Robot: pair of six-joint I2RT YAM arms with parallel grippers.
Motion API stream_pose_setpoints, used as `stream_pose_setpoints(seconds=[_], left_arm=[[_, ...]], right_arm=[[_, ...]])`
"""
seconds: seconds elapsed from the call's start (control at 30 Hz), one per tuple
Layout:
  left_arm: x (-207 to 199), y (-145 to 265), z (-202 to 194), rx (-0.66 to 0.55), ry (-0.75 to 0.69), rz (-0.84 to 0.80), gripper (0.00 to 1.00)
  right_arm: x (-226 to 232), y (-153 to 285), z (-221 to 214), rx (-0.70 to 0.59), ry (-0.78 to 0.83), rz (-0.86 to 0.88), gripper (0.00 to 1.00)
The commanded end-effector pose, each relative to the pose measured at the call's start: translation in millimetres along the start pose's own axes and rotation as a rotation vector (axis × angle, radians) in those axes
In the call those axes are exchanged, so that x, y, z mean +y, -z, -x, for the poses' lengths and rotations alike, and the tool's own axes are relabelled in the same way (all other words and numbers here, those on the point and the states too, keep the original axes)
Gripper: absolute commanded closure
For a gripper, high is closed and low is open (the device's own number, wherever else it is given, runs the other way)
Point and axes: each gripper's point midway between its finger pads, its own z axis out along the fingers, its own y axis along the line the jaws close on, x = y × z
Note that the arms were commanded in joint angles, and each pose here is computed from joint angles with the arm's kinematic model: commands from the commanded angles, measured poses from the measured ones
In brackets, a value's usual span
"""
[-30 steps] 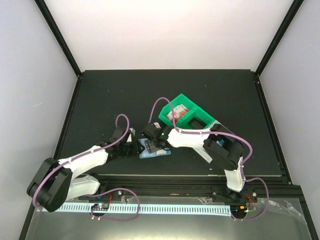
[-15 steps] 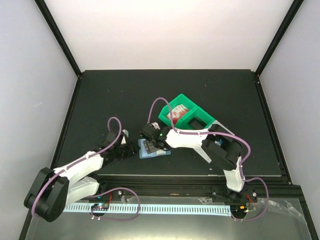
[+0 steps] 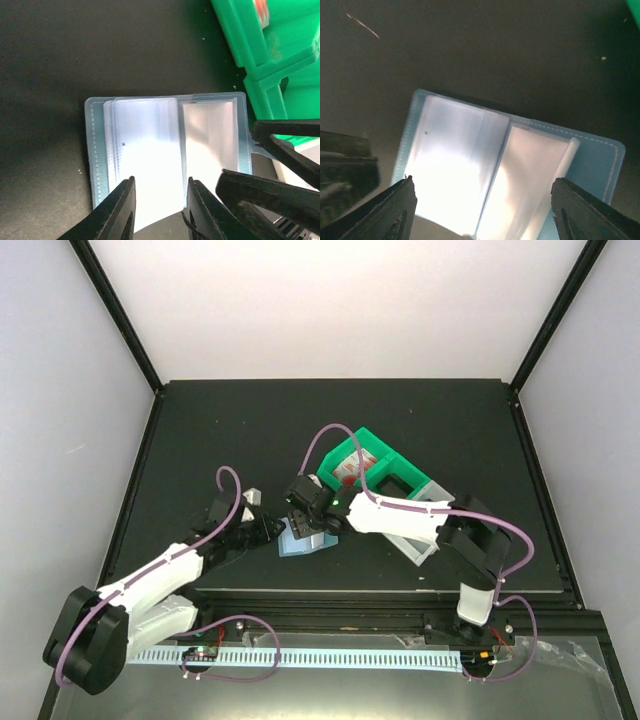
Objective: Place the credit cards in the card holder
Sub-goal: Open the card holder at the center of the board.
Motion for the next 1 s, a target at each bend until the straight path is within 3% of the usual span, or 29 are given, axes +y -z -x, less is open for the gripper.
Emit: stream_pose_setpoints(seconds=[0.0, 0.4, 0.53, 0.7, 0.83, 0.97], left_arm=[[-26, 8, 14, -0.035, -0.044, -0.044, 0.70], [-54, -24, -5, 0.078, -0.137, -0.052, 0.70], [-43, -37, -8, 0.081, -0.147, 0.091, 0.60], [-34, -54, -17, 0.113, -0.189, 0.228, 0.56], [-31, -61, -22, 0.118, -0.249, 0.324, 0.54], [-21, -63, -24, 0.118, -0.316, 0.432, 0.53]], right_arm=[[1, 22, 16, -0.058, -0.069, 0.062, 0.26], [-13, 24, 7, -0.044, -0.099, 0.078, 0.39], [-24, 49, 20, -0.120, -0.147, 0.099, 0.39], [-54, 87, 33, -0.234, -0.196, 0.127, 0.37], [-99, 97, 28, -0.234, -0.199, 0.041, 0.34], [-138, 100, 27, -0.207, -0.101, -0.042, 0.31]])
